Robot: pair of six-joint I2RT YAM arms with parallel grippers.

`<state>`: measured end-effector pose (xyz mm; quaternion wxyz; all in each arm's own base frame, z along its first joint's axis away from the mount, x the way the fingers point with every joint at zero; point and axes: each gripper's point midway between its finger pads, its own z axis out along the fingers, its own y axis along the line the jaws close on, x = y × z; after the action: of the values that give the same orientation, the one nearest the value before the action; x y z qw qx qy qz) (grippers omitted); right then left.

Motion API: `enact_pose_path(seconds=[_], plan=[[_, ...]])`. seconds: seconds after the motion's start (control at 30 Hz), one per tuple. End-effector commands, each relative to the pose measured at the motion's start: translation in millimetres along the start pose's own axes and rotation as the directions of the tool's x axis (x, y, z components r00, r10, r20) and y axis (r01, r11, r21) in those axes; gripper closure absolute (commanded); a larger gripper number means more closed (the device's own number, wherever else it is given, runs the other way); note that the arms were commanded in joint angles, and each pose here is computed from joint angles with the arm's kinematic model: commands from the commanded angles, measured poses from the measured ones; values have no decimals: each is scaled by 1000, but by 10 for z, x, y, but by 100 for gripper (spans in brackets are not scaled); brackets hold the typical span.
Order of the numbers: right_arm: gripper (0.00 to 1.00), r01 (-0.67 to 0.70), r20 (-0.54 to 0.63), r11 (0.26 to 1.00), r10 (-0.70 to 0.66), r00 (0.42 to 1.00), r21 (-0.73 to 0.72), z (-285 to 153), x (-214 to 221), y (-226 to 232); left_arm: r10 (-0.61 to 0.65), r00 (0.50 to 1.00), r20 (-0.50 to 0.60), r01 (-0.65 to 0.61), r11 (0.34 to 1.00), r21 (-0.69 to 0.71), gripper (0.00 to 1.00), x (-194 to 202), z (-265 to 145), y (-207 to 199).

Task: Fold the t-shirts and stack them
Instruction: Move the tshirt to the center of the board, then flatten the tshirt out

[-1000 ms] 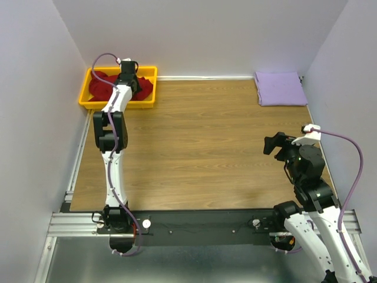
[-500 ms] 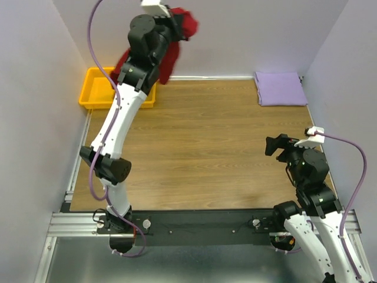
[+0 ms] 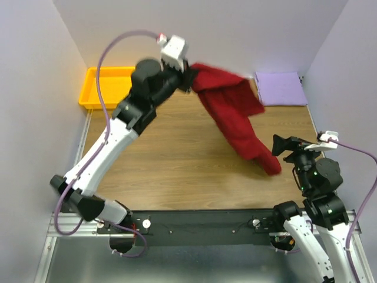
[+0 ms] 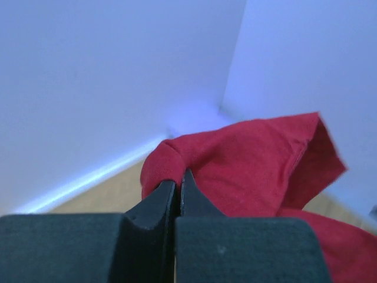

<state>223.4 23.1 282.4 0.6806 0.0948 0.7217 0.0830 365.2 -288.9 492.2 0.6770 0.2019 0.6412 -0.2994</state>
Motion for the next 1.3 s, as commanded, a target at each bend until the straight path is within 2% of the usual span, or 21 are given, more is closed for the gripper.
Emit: enact_pose_path(seconds=[0.0,0.03,0.07,0.1,0.17,0.2,0.27,0.4,0.5,0.57,0.67,0.73,0.93,1.07,1.27], plan=[[0,33,90,997,-26,996,-75,-165,-390,134,51,986,-158,-96,951,-294,75,738,-612,591],[0,45,96,994,-36,995,-101,-182,-443,187,16,987,-161,-73,930,-360,56,870,-750,697],[0,54,91,991,-43,995,-120,-178,-454,226,-4,987,-163,-66,905,-421,49,989,-896,806],[0,60,63,987,-51,997,-151,-133,-413,298,-24,986,-165,-66,852,-519,44,1191,-1171,982],[0,55,29,981,-51,998,-185,-83,-369,381,-99,989,-112,9,787,-617,30,1362,-1431,1181],[0,48,-32,975,-56,998,-218,15,-243,469,-130,986,-103,31,755,-655,28,1558,-1607,1277],[0,29,-108,968,-58,993,-249,123,-90,563,-186,978,-97,72,735,-674,28,1767,-1714,1357],[0,-76,-351,926,-64,934,-369,314,443,888,-295,936,-190,117,773,-623,28,2307,-1700,1314],[0,-168,-531,884,-103,841,-437,379,897,1082,-310,923,-230,106,776,-621,28,2480,-1674,1324],[0,-210,-619,895,-88,780,-393,445,1164,1065,-287,927,-240,76,772,-631,28,2493,-1673,1387],[0,-208,-678,920,-80,730,-331,501,1431,959,-244,939,-243,32,764,-645,28,2496,-1684,1482],[4,-186,-713,937,-88,696,-297,558,1618,881,-233,944,-235,29,766,-642,28,2534,-1687,1499],[25,-230,-797,933,-89,597,-277,651,2036,900,-247,927,-282,1,754,-657,27,2751,-1751,1557],[28,-260,-840,935,-69,538,-243,700,2317,893,-255,923,-289,18,777,-630,27,2757,-1681,1524],[28,-281,-867,934,-53,495,-218,741,2522,886,-272,912,-307,23,782,-623,27,2817,-1659,1541]])
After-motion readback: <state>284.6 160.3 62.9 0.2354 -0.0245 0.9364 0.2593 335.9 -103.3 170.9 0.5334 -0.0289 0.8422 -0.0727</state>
